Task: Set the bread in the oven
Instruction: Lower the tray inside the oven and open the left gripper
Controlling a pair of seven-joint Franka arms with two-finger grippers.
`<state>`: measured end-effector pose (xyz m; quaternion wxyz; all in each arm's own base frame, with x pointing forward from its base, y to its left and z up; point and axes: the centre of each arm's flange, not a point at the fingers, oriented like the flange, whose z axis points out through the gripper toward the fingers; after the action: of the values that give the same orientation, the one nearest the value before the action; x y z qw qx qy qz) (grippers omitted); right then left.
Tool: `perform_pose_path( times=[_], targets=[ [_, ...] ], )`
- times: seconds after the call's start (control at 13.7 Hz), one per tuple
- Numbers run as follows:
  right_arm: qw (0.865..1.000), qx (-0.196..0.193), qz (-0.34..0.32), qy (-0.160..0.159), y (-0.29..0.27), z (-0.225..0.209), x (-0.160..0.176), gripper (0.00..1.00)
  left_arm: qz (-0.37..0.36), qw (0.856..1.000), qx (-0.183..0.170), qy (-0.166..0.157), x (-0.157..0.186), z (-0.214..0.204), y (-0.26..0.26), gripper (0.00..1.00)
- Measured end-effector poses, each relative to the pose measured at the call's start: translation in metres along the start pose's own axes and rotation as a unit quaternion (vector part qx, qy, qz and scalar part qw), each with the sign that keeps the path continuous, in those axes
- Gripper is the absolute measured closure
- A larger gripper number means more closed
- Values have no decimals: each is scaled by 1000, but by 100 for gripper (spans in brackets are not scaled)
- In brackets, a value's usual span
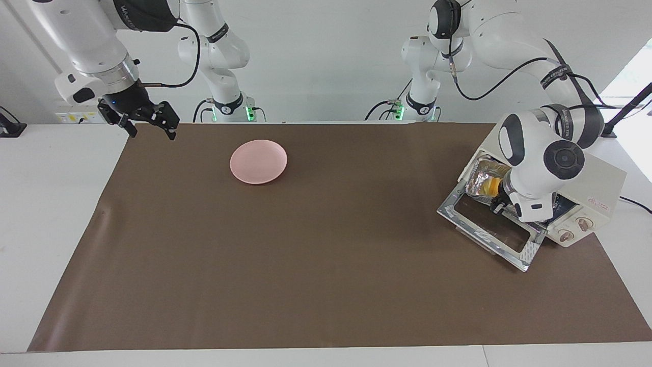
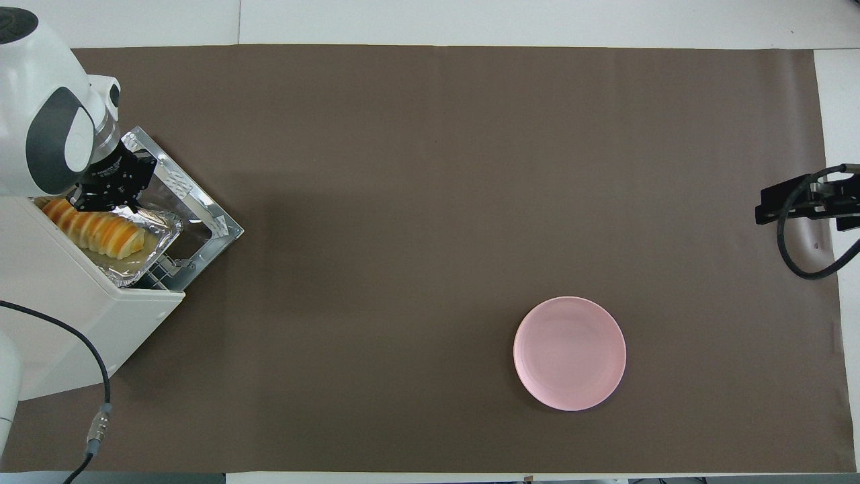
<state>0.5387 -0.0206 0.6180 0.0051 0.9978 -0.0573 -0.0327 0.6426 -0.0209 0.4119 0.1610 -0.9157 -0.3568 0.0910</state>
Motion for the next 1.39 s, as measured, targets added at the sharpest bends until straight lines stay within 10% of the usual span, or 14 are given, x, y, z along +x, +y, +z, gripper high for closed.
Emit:
perform_pose_path(
  times=[0.59,1.39],
  targets=[
    [1000,0,0,-3,0,3,-1,0,28,998,-33,48,16,-5,0,98],
    [1000,-1,-1,-10,0,8,-4,0,81,996,20,-21,-1,12,-19,98]
  ],
)
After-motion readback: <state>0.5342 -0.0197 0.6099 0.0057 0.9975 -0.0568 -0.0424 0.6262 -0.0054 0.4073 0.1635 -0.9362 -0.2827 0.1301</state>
